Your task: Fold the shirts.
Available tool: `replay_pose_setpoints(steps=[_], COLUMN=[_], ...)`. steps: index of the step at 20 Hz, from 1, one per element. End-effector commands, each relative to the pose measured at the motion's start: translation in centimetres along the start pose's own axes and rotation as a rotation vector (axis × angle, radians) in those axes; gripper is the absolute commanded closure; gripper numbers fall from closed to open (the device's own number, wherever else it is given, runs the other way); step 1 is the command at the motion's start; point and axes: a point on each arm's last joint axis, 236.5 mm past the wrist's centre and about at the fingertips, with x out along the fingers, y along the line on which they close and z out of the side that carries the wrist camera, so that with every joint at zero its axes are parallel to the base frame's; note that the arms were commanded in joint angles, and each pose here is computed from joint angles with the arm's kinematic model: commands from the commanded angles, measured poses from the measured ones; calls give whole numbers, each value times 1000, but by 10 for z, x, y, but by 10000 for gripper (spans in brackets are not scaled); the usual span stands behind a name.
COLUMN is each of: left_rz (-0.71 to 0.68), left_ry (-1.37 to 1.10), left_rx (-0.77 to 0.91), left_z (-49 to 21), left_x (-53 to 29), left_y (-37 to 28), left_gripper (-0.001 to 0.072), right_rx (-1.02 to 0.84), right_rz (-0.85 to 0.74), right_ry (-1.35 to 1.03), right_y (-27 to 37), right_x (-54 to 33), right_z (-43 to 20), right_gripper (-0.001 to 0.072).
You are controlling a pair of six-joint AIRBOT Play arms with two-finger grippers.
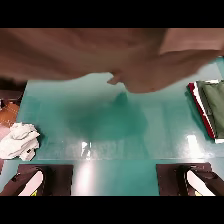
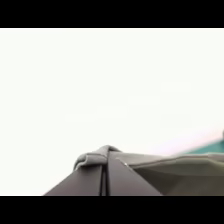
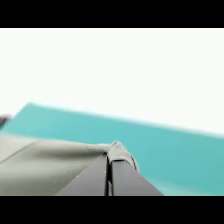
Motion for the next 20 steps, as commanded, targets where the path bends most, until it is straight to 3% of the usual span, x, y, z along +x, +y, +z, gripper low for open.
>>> replay_pose_setpoints(steps=[1,5,7,9,13,16,18,20], left_rz=[-39,-55,-71,-94,-150,-190,-228,-182], left_ry=[-64,60,227,430,779,1008,1066,1041], left_rx=[-8,-78,-180,-294,-523,-646,-636,-625], left_z=[28,-18,-82,-165,-319,-431,-484,-524], left_x=[-20,4,28,48,66,67,81,109], left_y=[-20,-11,-2,5,1,-18,-28,-18], left_gripper=[686,686,686,686,686,686,685,685], right_rx=[-67,-134,-96,14,300,336,355,382], right_rz=[-117,-289,-279,-165,-33,-48,-80,-120], right_ry=[-225,-204,-88,68,555,934,1063,1095], right_y=[0,-21,-38,-54,-103,-115,-122,-133], right_x=[-60,-78,-54,-13,79,119,143,169], right_z=[46,56,38,1,-163,-296,-359,-398], right_gripper=[700,701,701,701,701,701,701,701])
